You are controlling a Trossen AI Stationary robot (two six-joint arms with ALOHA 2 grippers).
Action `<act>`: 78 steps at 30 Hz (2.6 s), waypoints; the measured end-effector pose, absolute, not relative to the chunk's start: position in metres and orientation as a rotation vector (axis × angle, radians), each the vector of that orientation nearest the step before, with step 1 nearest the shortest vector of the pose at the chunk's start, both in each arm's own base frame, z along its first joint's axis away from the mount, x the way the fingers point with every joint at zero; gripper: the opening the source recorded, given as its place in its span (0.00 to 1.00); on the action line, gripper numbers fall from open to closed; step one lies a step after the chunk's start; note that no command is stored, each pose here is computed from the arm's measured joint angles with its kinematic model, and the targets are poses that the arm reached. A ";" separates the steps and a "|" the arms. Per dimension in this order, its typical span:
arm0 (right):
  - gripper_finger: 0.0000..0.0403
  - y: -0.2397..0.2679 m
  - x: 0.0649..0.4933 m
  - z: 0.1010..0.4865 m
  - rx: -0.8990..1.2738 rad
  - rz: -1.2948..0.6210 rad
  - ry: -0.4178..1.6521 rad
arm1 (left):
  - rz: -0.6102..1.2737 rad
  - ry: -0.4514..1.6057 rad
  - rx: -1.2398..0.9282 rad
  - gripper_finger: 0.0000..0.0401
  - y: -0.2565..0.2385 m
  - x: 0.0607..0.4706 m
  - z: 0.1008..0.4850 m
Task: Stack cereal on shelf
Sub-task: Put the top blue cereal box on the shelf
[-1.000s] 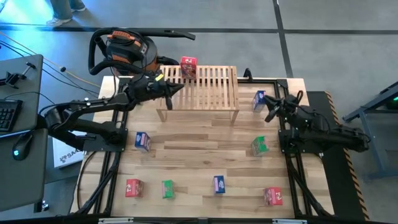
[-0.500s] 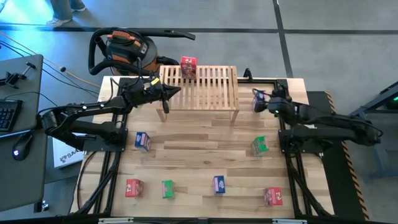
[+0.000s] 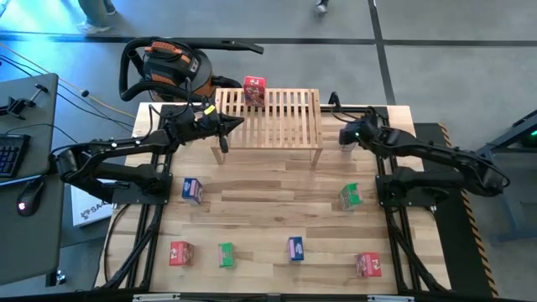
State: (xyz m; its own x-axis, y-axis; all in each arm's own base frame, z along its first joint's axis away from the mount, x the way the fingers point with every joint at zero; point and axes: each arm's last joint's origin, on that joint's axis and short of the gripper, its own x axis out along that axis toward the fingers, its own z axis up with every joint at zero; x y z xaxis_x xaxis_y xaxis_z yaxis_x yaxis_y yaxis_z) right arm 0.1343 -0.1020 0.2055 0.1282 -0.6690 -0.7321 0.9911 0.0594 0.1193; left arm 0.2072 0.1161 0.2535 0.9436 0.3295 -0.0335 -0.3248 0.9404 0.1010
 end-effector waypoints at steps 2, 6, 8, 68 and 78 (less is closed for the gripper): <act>0.82 -0.105 0.136 0.201 0.717 -1.371 0.598 | 0.334 0.050 0.090 0.00 0.116 0.207 0.253; 0.79 -0.109 0.140 0.194 0.738 -1.391 0.624 | 0.334 0.048 0.072 0.00 0.116 0.207 0.253; 0.76 -0.111 0.142 0.192 0.739 -1.399 0.625 | 0.335 0.047 0.066 0.00 0.116 0.207 0.253; 0.36 -0.199 0.303 0.395 -0.082 -0.240 0.762 | 0.334 0.062 0.034 0.00 0.116 0.207 0.252; 0.36 -0.243 0.331 0.376 -0.089 -0.173 0.851 | 0.333 0.062 0.033 0.00 0.116 0.207 0.252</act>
